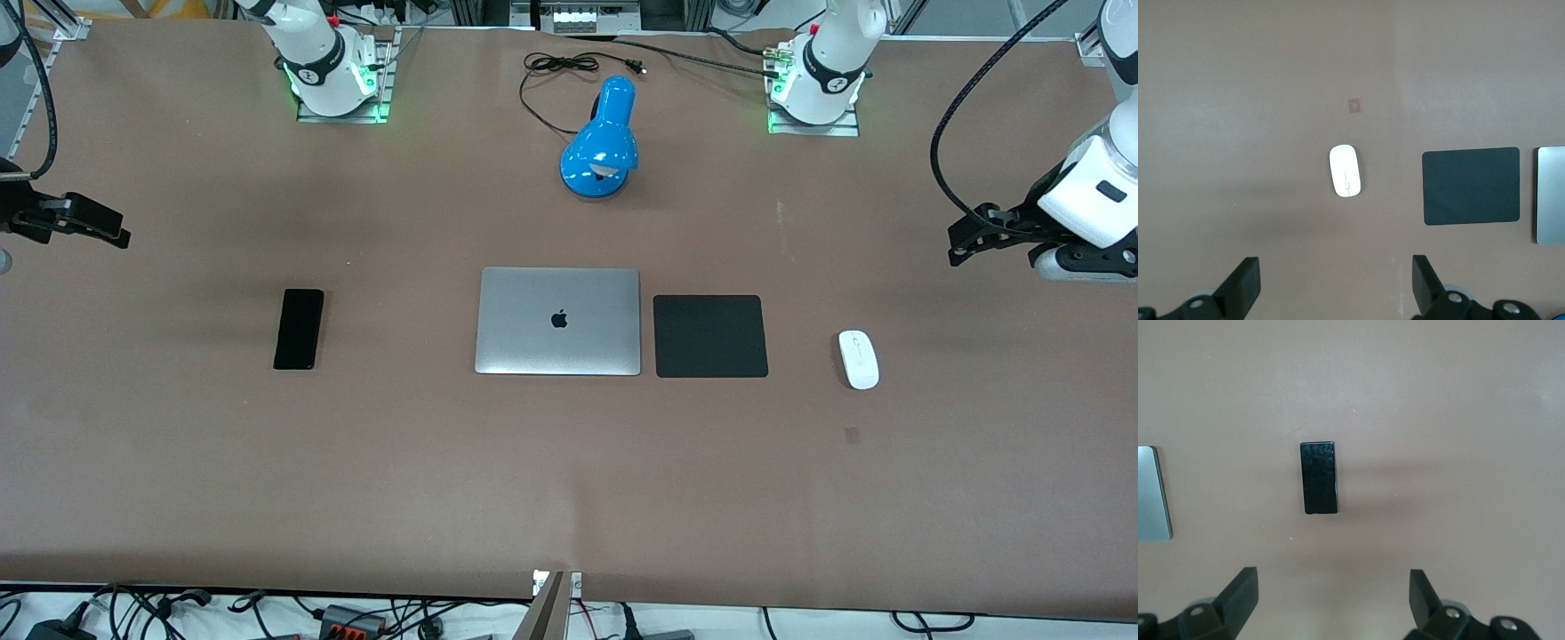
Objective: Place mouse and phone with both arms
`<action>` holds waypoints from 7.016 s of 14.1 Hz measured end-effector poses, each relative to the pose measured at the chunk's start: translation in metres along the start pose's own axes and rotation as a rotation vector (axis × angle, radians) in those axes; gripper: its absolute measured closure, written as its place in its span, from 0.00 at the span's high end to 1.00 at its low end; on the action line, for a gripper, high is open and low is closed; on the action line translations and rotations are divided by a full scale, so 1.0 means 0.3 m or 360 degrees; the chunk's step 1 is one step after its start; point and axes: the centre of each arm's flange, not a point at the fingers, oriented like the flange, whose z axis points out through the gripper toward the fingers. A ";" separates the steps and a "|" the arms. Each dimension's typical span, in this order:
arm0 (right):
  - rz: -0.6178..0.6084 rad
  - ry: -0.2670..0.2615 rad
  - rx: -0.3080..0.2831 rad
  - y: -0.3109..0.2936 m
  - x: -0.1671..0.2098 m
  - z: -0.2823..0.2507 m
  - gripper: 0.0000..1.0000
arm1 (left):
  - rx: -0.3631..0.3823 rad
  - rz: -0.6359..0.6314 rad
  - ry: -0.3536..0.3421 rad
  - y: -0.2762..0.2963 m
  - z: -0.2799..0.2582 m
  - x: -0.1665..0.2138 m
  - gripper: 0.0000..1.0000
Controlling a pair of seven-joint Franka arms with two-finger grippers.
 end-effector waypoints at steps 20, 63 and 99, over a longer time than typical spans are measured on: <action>-0.0149 0.0100 0.0027 -0.172 0.037 0.873 1.00 | -0.0056 -0.0061 -0.0311 -0.071 0.702 0.189 1.00; -0.0174 0.0154 0.0108 -0.740 -0.091 1.219 0.80 | -0.0130 0.0014 -0.0030 0.786 1.293 -0.065 0.62; 0.0079 -0.0016 -0.0011 -0.011 0.002 0.034 1.00 | -0.0089 -0.0023 -0.0158 0.006 -0.042 -0.040 1.00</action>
